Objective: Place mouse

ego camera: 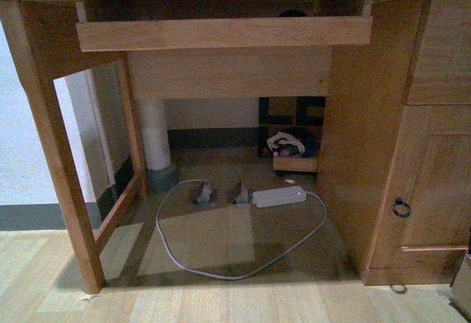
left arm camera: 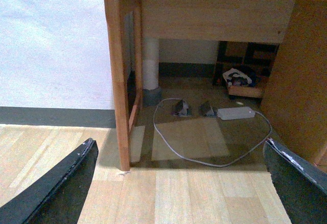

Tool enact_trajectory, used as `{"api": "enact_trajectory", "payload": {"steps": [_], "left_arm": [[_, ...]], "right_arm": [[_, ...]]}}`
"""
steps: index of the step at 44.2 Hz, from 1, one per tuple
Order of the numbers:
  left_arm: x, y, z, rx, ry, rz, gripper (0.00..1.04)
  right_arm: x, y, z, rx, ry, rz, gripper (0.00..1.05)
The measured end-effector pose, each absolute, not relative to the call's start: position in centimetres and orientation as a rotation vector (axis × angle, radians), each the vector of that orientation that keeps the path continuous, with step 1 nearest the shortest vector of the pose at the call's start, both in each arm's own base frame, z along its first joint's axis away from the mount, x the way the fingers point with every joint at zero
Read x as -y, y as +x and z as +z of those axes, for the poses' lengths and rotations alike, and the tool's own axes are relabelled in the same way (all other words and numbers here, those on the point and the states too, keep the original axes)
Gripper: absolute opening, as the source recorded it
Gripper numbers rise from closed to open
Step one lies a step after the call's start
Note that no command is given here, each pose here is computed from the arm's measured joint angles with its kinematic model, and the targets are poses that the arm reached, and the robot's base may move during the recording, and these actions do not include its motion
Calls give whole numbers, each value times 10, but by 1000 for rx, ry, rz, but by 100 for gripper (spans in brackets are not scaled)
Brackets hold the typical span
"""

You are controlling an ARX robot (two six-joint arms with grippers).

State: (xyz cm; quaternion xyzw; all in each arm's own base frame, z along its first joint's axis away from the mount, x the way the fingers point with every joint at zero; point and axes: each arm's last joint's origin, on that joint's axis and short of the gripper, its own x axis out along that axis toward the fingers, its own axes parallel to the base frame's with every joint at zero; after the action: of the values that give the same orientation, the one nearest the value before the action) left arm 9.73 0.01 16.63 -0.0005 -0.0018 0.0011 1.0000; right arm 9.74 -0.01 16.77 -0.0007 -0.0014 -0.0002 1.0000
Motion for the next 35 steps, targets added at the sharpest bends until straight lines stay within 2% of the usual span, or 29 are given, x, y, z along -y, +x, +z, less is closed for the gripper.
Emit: {"api": "enact_trajectory", "payload": {"steps": [35], "left_arm": [[0,97,166,4,-1,2,98]], "right_arm": [[0,97,168,3,-1,0,98]]}}
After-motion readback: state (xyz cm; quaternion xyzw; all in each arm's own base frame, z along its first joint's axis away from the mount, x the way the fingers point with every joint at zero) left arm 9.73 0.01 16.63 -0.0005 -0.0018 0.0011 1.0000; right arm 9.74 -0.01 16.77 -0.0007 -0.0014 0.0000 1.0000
